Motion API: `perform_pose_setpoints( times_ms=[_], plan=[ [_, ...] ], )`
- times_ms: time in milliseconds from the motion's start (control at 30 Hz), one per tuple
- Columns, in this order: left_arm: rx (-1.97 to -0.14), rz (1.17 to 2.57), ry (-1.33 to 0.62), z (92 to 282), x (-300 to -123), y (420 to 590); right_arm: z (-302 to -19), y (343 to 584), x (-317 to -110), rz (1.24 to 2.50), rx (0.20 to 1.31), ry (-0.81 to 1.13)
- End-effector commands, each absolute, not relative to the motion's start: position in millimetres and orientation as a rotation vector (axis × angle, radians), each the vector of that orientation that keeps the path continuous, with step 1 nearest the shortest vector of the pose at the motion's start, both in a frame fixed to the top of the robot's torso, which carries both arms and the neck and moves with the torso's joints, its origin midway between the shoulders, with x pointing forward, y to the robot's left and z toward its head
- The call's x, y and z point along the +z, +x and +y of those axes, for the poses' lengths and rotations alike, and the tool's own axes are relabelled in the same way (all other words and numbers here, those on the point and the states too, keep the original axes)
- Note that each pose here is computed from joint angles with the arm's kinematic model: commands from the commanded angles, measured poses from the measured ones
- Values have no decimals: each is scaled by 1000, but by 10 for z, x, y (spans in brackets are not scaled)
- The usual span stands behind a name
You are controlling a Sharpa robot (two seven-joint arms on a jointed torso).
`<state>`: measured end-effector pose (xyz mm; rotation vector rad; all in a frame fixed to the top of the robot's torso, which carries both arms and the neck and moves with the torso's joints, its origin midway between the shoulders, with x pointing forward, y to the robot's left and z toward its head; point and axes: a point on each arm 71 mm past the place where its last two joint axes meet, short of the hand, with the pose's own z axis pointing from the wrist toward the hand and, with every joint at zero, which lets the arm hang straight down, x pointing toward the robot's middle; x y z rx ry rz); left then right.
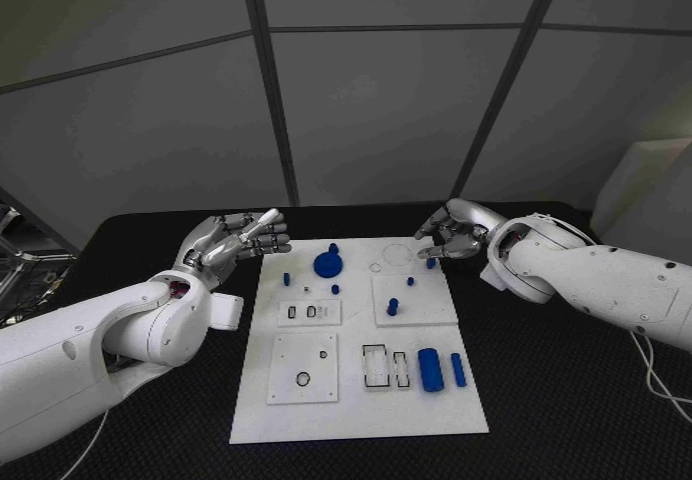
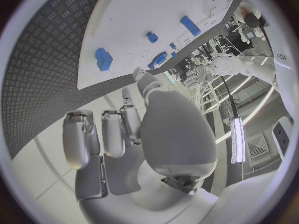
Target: Assemble the parts on the task board
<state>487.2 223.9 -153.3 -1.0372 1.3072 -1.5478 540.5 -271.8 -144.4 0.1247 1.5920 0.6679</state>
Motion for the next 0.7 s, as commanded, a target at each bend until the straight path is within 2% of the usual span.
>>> perform_pose_setpoints(
  times_ms=[33,700],
  plan=[
    [-1562,1309,-1024,2227,-1522,4879,-2745,5410,-1444,1589,743,133],
    [-1553,1306,-1028,2251,-1540,4910,-2942,5442,-1604,1652,686,160]
  ],
)
